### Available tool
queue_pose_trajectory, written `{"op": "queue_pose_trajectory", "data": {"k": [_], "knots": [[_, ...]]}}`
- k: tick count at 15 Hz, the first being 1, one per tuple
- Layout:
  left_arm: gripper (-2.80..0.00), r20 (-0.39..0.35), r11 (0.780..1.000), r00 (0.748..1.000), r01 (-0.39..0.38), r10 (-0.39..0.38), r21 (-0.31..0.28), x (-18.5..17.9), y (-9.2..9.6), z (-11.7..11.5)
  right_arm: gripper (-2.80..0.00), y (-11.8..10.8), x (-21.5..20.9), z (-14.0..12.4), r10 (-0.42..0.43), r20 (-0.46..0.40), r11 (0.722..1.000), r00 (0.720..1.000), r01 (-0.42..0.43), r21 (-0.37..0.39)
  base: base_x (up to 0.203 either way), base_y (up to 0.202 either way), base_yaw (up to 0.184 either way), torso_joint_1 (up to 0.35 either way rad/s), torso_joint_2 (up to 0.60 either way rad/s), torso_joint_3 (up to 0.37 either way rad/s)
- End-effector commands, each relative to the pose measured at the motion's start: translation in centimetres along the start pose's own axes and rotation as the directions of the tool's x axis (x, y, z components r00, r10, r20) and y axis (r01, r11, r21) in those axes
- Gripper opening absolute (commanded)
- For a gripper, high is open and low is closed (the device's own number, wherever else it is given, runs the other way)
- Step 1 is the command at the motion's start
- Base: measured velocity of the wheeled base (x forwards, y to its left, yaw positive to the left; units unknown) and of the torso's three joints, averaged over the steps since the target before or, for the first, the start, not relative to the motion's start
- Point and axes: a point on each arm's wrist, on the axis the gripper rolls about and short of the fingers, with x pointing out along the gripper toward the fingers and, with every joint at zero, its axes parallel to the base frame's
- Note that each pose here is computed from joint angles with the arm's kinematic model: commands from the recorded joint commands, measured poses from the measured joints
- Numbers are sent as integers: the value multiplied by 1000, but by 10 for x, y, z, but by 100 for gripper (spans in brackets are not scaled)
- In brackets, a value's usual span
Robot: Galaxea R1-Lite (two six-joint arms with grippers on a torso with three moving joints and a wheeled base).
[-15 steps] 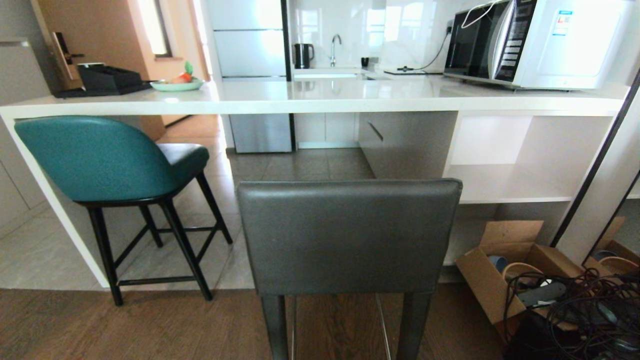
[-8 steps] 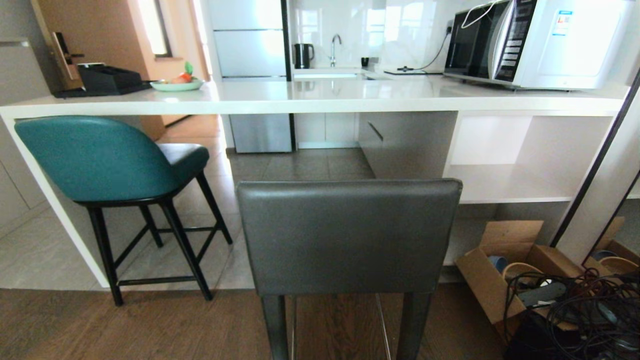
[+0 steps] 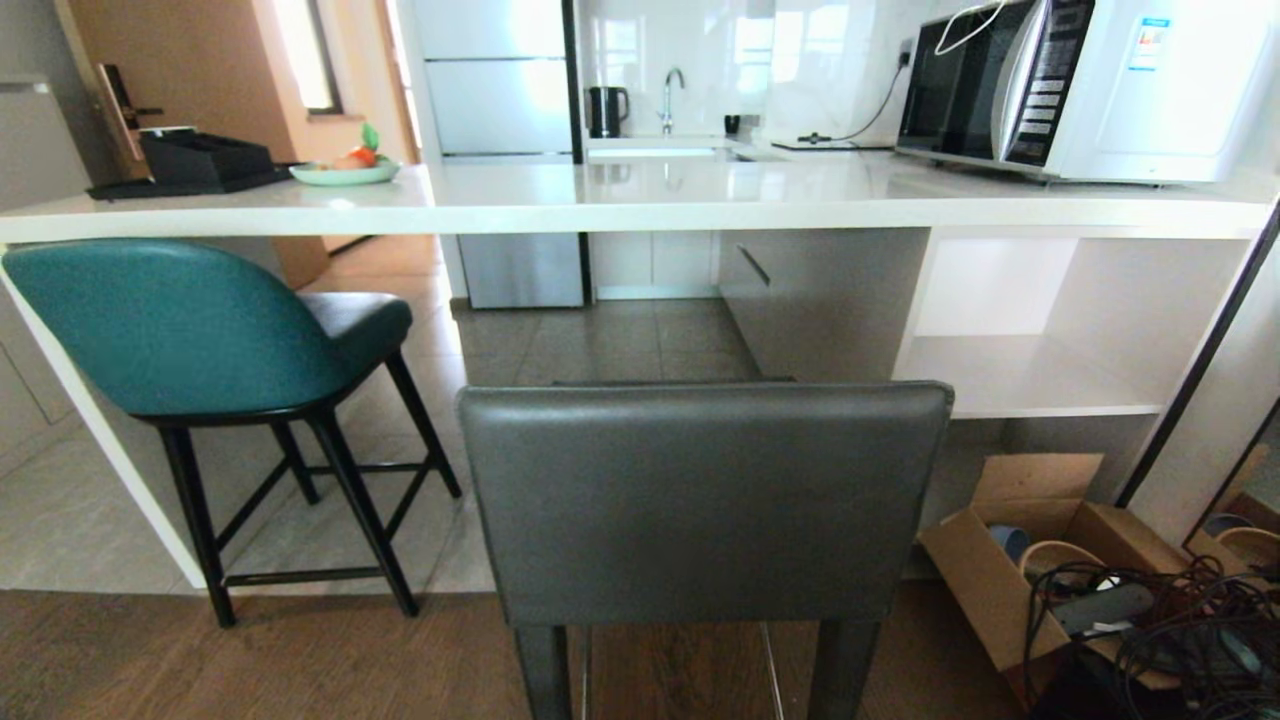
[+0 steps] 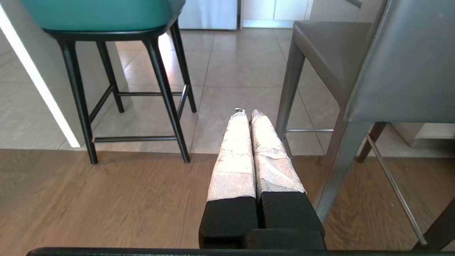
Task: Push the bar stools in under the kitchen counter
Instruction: Push the gray chair back under the dining table
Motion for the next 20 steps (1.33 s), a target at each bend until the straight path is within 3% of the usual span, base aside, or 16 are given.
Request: {"op": "queue_pose_trajectory", "data": {"k": [1,20], "knots": [[-280,-4,1000,1000,-1,1,1,0,0,-1,-280,0,0,-1,0,-6,1000,1000,0,0,0,0,0,0,0,0],[-280,-10,1000,1000,-2,2,4,0,0,-1,-280,0,0,-1,0,-6,1000,1000,0,0,0,0,0,0,0,0]]}}
